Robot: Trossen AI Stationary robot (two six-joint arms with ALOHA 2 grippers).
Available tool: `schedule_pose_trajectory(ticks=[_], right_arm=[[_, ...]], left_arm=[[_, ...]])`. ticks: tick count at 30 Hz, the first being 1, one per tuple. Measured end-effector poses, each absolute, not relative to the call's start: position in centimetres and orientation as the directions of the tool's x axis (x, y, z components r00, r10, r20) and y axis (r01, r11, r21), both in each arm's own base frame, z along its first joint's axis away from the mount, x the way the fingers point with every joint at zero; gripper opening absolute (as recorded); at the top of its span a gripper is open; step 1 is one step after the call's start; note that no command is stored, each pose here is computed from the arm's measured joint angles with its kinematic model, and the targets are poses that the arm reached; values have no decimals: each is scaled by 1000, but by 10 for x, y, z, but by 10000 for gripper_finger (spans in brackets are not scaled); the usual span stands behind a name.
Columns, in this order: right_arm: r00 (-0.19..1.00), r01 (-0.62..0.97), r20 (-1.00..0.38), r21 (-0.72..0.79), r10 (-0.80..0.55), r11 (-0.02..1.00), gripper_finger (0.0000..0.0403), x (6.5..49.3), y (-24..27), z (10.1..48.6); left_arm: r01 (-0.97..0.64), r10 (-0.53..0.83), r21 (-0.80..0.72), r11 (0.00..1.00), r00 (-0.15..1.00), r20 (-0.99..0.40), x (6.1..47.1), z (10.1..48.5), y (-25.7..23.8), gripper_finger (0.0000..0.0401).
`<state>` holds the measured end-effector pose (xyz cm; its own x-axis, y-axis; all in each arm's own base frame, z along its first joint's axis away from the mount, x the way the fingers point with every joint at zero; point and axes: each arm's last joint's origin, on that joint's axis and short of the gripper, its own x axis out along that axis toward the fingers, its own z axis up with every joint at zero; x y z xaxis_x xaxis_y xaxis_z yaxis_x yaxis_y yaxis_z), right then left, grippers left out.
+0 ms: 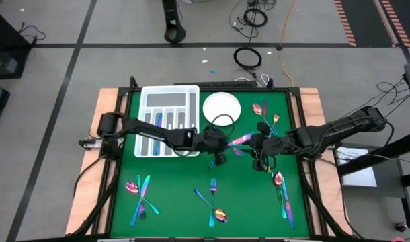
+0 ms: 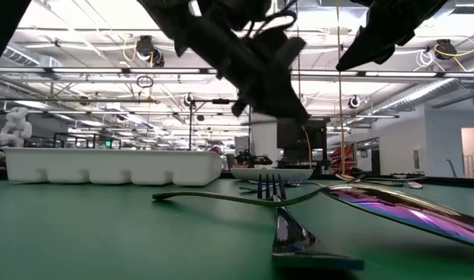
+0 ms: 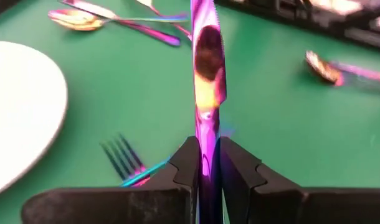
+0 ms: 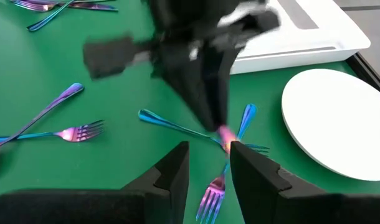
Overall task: Sort silverware
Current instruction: Put the blue knife into the silverware tray
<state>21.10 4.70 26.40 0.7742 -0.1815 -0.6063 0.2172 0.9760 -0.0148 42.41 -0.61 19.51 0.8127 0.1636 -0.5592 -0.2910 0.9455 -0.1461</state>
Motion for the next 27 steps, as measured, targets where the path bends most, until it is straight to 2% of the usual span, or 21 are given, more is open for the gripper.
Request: schedule_pose_trajectory(ticks=[3,7,15,20,27], right_arm=[[775,218,-606,-14,-181,976,105,211,47,264],[772,218,-609,-16,-182,976,105,211,47,264],[764,214,-619,-27,-184,976,105,210,47,263],[766,195,-616,-51,-184,980,105,210,47,263],[793,166,-581,-81,-182,983,105,213,47,267]], left_arm=[[-363,198,-165,917,775,-600,414,207,5,45],[-467,300,-109,877,711,-636,397,223,15,45],[-599,437,-43,800,630,-642,357,251,19,45],[-687,487,-39,726,553,-676,315,250,17,45],[-821,576,-133,556,495,-650,252,234,14,45]])
